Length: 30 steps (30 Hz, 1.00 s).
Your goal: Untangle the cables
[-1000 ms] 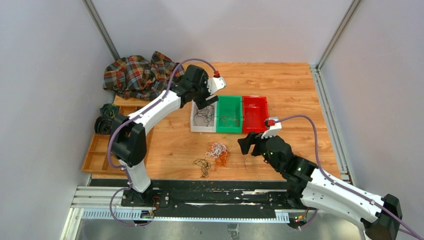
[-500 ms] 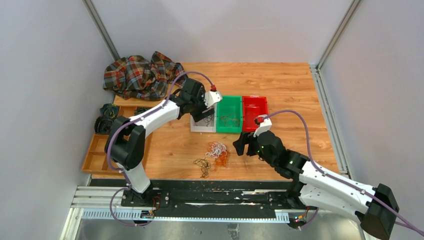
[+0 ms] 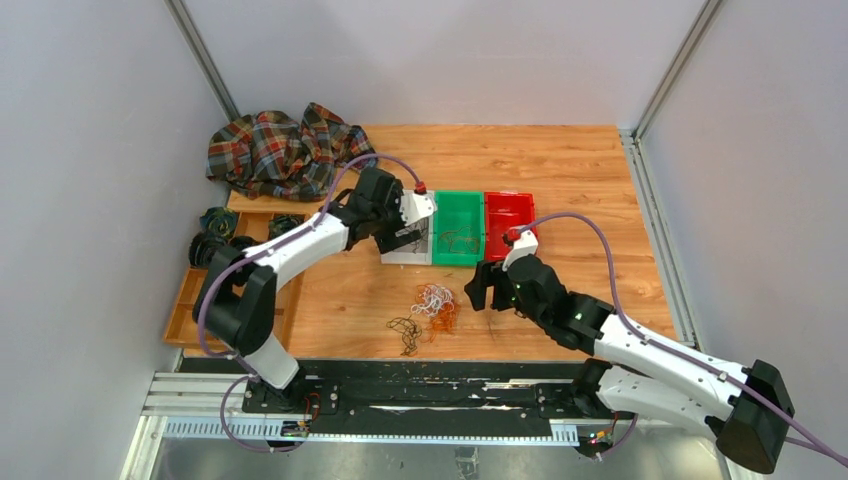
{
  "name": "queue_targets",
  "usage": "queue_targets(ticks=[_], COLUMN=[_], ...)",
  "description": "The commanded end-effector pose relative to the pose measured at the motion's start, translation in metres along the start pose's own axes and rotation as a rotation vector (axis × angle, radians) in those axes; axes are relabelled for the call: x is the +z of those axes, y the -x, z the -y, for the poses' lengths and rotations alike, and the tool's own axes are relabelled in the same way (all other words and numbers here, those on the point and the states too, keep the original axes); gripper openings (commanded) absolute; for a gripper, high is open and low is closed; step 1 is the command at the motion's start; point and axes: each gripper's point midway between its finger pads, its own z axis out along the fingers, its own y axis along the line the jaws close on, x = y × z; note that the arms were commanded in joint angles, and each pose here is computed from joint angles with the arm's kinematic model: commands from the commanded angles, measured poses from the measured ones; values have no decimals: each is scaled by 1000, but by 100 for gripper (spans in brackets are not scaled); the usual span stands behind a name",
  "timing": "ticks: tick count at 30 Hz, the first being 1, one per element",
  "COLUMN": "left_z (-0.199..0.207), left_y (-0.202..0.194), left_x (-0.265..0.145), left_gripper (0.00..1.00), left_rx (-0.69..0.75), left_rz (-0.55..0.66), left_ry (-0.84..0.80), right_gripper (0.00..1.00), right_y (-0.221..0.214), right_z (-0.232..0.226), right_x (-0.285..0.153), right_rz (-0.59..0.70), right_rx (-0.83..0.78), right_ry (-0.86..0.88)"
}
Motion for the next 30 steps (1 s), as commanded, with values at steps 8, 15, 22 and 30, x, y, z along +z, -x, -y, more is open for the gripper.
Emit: queue_targets(ticks=[8,15,22,30], left_z=[105,180,193,184], left_y=[15,-18,-30,-25], left_x=[-143,-139,-91,-67], left_gripper=[98,94,92,66], left_rx=[118,-19,39,14], left_rz=[150,135,81,102], left_ry=[-606,-811,-648,-538], right_gripper=[76,75,74,72], right_y=[4,0,-1,-1], right_z=[-8,-10,-15,-16], right_x=[2,2,5,6], right_rz=[-30,-43,-47,-46], right_rx=[12,20,43,55], right_ry=[20,30,47,50])
